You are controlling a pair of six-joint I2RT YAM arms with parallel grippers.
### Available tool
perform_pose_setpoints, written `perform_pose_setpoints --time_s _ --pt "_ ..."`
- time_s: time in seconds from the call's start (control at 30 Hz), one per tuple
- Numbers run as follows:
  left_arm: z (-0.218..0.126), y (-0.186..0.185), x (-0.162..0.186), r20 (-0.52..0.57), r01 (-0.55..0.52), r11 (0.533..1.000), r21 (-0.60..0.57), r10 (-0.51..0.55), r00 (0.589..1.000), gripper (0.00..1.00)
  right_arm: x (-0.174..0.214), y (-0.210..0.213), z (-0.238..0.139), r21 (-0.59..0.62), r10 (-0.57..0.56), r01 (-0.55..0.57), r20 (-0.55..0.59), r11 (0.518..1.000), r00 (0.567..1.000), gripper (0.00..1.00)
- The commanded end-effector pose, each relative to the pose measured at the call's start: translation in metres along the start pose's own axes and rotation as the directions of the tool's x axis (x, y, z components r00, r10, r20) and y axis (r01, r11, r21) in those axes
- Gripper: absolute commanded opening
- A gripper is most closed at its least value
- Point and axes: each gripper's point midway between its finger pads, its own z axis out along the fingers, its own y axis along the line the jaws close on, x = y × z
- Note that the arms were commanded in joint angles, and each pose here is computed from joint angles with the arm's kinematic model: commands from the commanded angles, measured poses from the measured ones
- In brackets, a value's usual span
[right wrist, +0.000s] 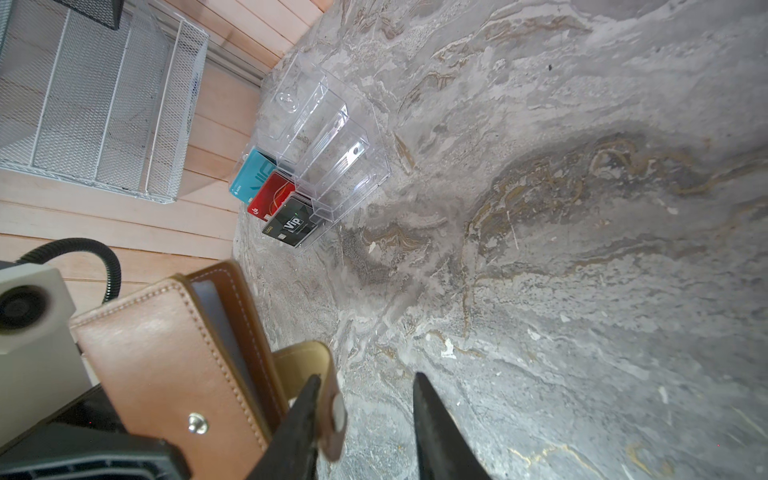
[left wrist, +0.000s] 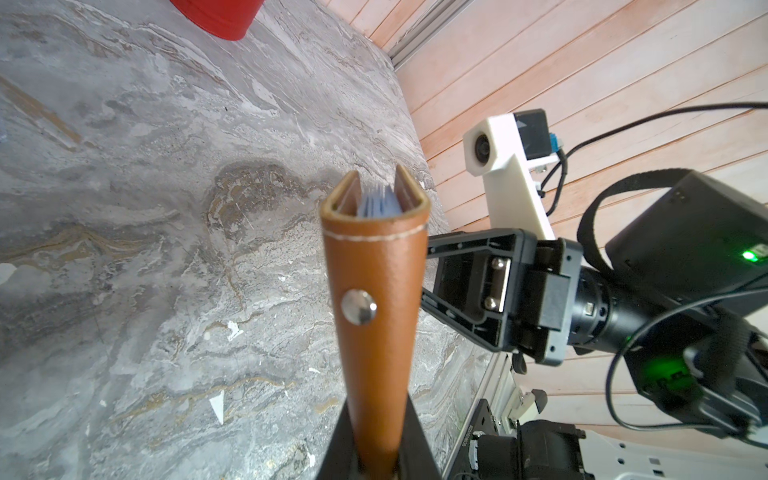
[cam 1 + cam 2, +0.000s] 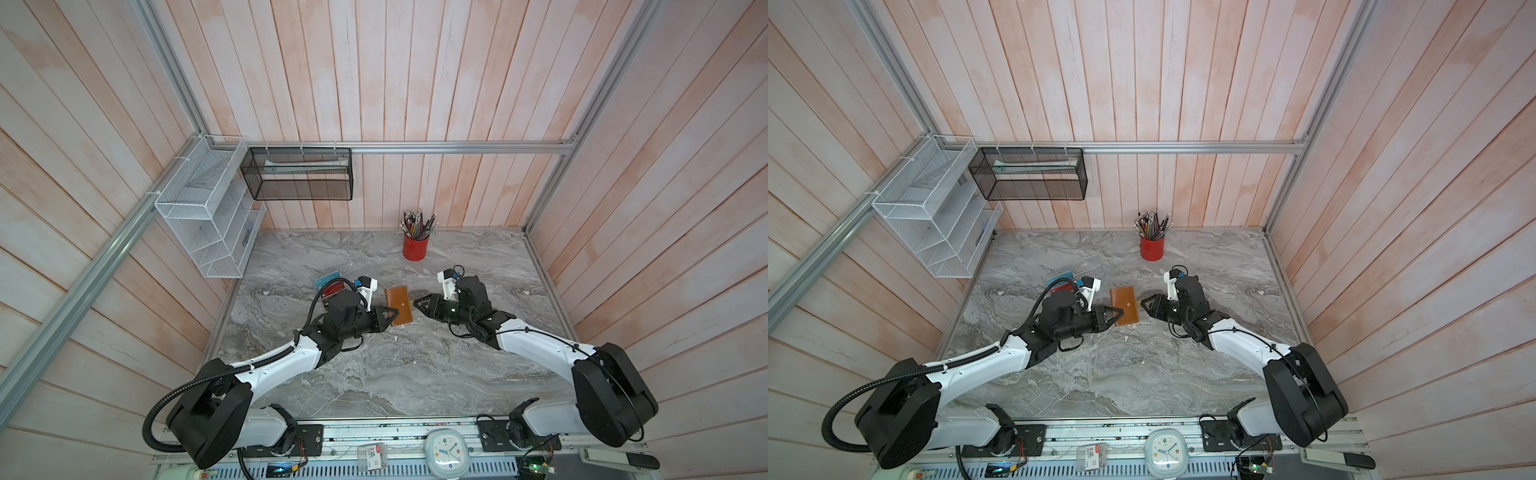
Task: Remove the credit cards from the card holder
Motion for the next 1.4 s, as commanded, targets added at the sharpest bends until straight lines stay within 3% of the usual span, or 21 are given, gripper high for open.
perform_pose_setpoints --time_s 0.0,0.1,0.13,0.27,0.33,0.4,0.73,1.1,1.17,1.3,1.37 --pt "-0.003 -0.012 -0.004 0.020 -0.015 0.998 0.059 0.013 1.000 0.00 -0.006 0.001 -0.001 -0.007 0.003 -0.003 0.030 1.000 1.000 0.24" --pt "-0.003 -0.010 -0.003 0.018 -0.014 0.998 0.055 0.013 1.000 0.00 -0.008 0.008 -0.005 -0.034 -0.007 0.008 0.043 0.999 0.999 0.02" --pt "-0.002 -0.009 -0.002 0.015 -0.015 0.998 0.054 0.014 1.000 0.00 -0.010 0.008 -0.006 -0.032 -0.011 0.012 0.048 0.999 0.999 0.00" --pt "-0.002 -0.008 -0.001 0.016 -0.009 0.998 0.058 0.008 1.000 0.00 -0.013 0.013 -0.009 -0.035 -0.023 0.025 0.055 0.999 0.998 0.00" --pt "-0.002 -0.009 -0.002 0.023 -0.007 0.998 0.067 0.006 1.000 0.00 -0.012 0.024 -0.010 -0.094 -0.027 0.031 0.048 0.995 0.998 0.00" --pt "-0.002 -0.009 -0.002 0.024 -0.005 0.998 0.069 0.004 1.000 0.00 -0.008 0.033 -0.009 -0.146 -0.018 0.021 0.027 0.989 0.999 0.08" --pt "-0.008 -0.017 -0.006 0.043 -0.016 0.996 0.092 0.012 0.999 0.00 -0.003 0.019 -0.002 -0.100 -0.009 0.010 0.012 0.995 1.000 0.18" --pt "-0.011 -0.024 -0.011 0.062 -0.024 0.994 0.111 0.017 0.998 0.00 -0.001 0.024 0.004 -0.145 -0.006 0.005 -0.007 0.989 1.000 0.19" --pt "-0.011 -0.024 -0.010 0.060 -0.023 0.993 0.112 0.016 0.998 0.00 -0.001 0.029 0.004 -0.166 -0.011 0.009 -0.008 0.986 1.000 0.17" --pt "-0.009 -0.023 -0.010 0.054 -0.020 0.994 0.112 0.014 0.998 0.00 -0.005 0.035 -0.001 -0.185 -0.023 0.024 0.010 0.983 1.000 0.01" --pt "-0.008 -0.020 -0.010 0.055 -0.022 0.994 0.103 0.017 0.998 0.00 -0.008 0.039 -0.005 -0.186 -0.031 0.034 0.021 0.982 0.999 0.00"
